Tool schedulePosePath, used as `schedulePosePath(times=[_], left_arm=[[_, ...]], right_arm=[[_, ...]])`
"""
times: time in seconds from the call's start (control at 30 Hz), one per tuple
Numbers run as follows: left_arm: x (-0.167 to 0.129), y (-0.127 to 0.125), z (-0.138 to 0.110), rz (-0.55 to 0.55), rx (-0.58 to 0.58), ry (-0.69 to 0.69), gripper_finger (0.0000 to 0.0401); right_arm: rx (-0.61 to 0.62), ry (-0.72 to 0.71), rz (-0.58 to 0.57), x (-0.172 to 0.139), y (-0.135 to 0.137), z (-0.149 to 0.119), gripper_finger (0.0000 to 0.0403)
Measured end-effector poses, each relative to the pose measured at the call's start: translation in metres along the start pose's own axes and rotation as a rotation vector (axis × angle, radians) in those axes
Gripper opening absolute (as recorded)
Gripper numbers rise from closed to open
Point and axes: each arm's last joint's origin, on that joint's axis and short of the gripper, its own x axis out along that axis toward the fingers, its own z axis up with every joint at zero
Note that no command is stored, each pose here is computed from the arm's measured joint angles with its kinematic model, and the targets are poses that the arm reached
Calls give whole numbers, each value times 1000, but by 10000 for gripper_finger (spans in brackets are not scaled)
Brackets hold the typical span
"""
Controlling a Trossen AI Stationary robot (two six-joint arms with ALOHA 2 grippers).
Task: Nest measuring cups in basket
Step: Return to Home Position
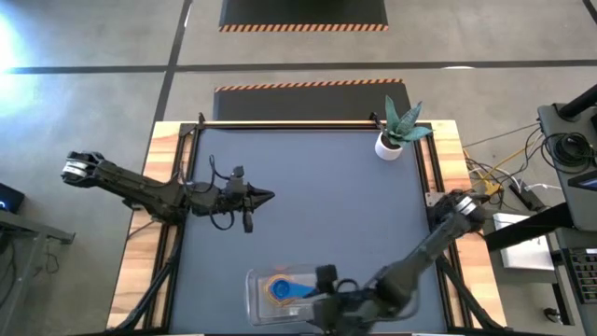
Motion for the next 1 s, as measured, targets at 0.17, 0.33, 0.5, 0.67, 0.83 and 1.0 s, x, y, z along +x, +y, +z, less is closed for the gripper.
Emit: schedulePosePath(times=[0.17,0.33,0.5,0.67,0.83,1.0], left_arm=[[-6,-8,39,-90,35,26,0],[-20,-14,76,-125,86,101,0],[-28,-16,92,-176,182,21,0],[-36,-11,82,-220,200,17,0],[-62,6,77,-214,179,-56,0],[-89,28,60,-192,159,-175,0]], right_arm=[[-80,-87,-72,-50,2,1,208],[-111,-135,-34,-81,0,-26,157],[-135,-227,4,-99,-17,-65,98],[-75,-332,25,-122,-45,-103,38],[-17,-415,45,-144,-74,-138,10],[18,-528,64,-160,-95,-165,9]])
